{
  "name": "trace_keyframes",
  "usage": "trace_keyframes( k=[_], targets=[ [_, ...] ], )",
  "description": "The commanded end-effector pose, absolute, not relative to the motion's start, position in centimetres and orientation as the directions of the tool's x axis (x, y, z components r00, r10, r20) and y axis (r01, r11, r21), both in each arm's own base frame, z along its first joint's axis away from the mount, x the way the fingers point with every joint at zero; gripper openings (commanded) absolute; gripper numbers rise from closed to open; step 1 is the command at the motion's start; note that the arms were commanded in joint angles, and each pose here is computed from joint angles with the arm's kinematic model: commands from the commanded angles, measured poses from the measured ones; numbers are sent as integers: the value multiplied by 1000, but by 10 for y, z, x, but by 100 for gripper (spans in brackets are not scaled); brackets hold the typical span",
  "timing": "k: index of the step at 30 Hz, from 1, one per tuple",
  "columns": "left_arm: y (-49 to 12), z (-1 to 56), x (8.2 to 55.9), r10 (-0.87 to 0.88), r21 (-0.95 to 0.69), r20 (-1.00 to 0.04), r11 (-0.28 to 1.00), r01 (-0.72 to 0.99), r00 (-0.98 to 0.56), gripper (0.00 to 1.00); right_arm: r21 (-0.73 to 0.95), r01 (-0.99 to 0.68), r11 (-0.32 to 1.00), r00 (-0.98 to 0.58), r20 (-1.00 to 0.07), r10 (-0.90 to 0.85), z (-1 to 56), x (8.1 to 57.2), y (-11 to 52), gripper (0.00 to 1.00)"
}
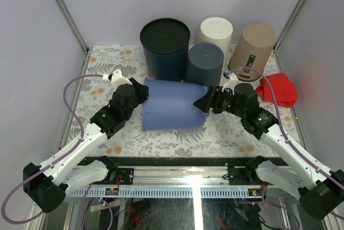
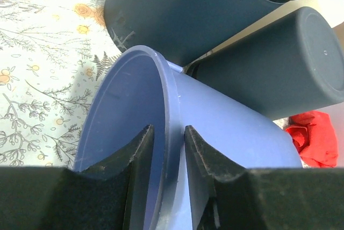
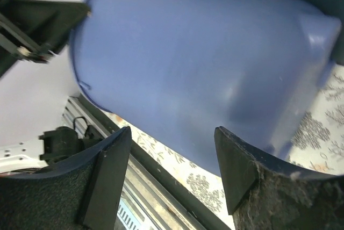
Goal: Turn the large container upside down
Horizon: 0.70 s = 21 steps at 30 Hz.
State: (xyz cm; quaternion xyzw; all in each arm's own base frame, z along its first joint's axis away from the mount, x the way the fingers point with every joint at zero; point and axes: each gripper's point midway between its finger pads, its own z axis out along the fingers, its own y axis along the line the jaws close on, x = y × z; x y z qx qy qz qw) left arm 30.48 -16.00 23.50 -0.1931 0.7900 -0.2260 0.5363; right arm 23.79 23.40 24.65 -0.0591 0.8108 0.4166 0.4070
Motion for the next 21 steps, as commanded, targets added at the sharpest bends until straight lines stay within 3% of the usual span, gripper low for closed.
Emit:
trace_keyframes(
  k=[1,21],
  targets=[
    [-148,196,291,-415,-403,-779,906,-132,-470,28,592,-424,686,-627,-738,250,232,240,224,71],
    [-228,196,291,-297,-350,-782,937,-8,-548,27,606,-351,714,-577,-740,345,209,246,181,72]
  ],
)
